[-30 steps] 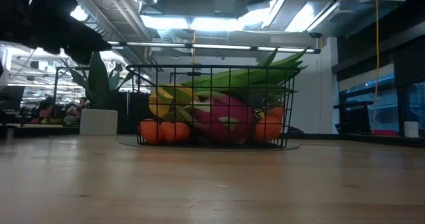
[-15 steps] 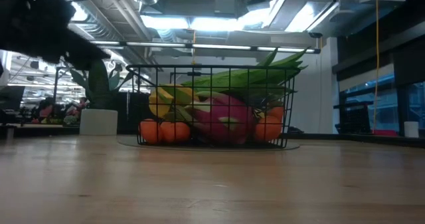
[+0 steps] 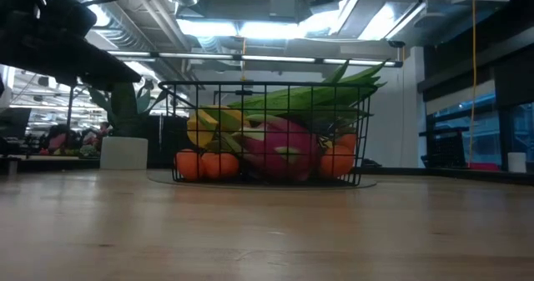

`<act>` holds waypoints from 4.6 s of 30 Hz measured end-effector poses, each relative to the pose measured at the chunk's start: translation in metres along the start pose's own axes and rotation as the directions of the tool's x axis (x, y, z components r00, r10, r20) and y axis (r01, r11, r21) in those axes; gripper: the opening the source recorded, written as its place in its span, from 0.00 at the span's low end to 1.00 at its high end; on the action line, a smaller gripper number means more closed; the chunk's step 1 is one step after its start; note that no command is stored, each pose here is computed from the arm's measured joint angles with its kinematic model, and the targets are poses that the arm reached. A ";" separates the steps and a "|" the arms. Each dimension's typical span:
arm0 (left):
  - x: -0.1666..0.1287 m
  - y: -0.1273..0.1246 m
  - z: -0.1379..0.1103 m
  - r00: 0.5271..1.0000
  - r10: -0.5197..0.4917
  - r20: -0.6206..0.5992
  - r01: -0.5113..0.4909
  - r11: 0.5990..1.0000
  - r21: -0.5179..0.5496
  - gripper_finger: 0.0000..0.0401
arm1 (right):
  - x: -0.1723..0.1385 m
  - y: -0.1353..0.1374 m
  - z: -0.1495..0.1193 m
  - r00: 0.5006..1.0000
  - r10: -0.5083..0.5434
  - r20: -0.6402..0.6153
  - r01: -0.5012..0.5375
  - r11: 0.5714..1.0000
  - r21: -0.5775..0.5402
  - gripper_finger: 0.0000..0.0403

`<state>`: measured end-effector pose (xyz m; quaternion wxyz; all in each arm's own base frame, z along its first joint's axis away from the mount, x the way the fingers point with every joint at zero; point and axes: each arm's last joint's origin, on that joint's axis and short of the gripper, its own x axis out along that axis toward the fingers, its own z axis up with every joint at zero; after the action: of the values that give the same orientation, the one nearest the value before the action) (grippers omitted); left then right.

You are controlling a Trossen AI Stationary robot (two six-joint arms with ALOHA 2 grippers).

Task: Build produce basket
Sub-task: Return to Home Position

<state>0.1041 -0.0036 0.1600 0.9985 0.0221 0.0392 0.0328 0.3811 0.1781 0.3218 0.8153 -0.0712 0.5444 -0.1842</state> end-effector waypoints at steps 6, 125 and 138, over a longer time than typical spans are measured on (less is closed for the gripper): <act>0.000 0.000 0.000 1.000 0.000 0.002 0.000 1.000 0.000 0.42 | 0.000 0.000 0.000 1.000 0.003 0.003 -0.003 1.000 0.004 0.31; -0.007 0.010 0.009 0.989 0.093 0.115 -0.090 0.996 -0.024 0.42 | -0.018 -0.218 -0.264 0.808 -0.059 0.587 -0.235 0.880 0.412 0.31; -0.007 0.010 0.009 0.989 0.093 0.115 -0.090 0.996 -0.024 0.42 | 0.015 -0.208 -0.285 0.680 -0.075 0.729 -0.387 0.808 0.445 0.31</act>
<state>0.0970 0.0051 0.1696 0.9967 0.0163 -0.0200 0.0775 0.0796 0.0044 0.2621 0.9568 0.1573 0.1062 -0.2203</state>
